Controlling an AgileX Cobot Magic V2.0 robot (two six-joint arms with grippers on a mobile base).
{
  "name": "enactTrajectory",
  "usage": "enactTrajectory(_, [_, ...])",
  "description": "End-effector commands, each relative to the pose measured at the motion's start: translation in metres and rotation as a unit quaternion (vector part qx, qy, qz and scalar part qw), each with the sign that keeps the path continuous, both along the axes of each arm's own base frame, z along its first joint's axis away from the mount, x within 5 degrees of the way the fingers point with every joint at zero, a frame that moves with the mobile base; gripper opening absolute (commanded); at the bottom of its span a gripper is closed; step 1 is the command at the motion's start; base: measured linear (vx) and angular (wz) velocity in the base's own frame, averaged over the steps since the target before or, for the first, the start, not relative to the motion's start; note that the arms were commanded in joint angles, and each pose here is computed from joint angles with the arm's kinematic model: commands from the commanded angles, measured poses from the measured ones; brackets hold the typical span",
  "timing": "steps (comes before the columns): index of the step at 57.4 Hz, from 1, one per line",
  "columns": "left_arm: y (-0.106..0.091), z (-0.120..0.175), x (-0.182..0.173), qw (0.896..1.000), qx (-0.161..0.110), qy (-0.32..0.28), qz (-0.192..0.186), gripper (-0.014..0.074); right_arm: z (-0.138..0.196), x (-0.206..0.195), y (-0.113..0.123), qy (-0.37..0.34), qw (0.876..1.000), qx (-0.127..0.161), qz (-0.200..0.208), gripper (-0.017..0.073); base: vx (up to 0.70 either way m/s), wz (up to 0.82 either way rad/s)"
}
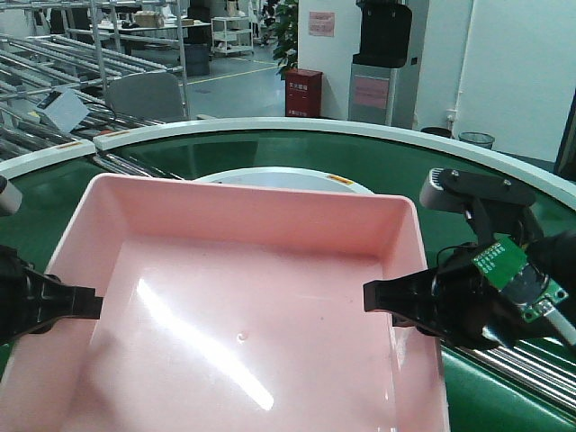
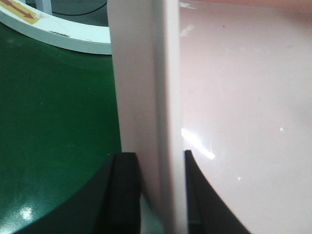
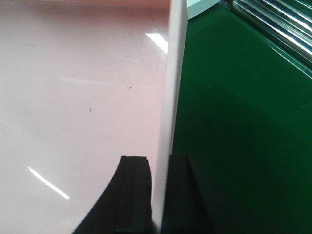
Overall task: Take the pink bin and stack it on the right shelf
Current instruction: 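Close both grippers on the rims and lift the pink bin, then hold the pink bin with both grippers while driving to the steel table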
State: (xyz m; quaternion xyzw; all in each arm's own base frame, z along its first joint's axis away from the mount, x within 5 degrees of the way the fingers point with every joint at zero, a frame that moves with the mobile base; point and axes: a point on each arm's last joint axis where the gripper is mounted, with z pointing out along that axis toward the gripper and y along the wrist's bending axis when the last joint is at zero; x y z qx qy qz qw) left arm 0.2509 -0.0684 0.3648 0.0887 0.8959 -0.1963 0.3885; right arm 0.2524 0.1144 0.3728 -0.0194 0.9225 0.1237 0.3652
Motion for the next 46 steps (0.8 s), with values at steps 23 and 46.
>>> enactTrajectory(23, [0.0027,0.0259,-0.0026,0.997,-0.028,-0.068,0.023,-0.0002,0.0226,-0.002,-0.0095,-0.066,0.998,-0.017,-0.002,-0.0008,-0.03,-0.01])
enactTrajectory(46, [0.0027,0.0259,-0.0026,0.997,-0.028,-0.068,0.023,-0.0002,0.0226,-0.002,-0.0095,-0.066,0.998,-0.017,-0.002,-0.0008,-0.19,-0.19])
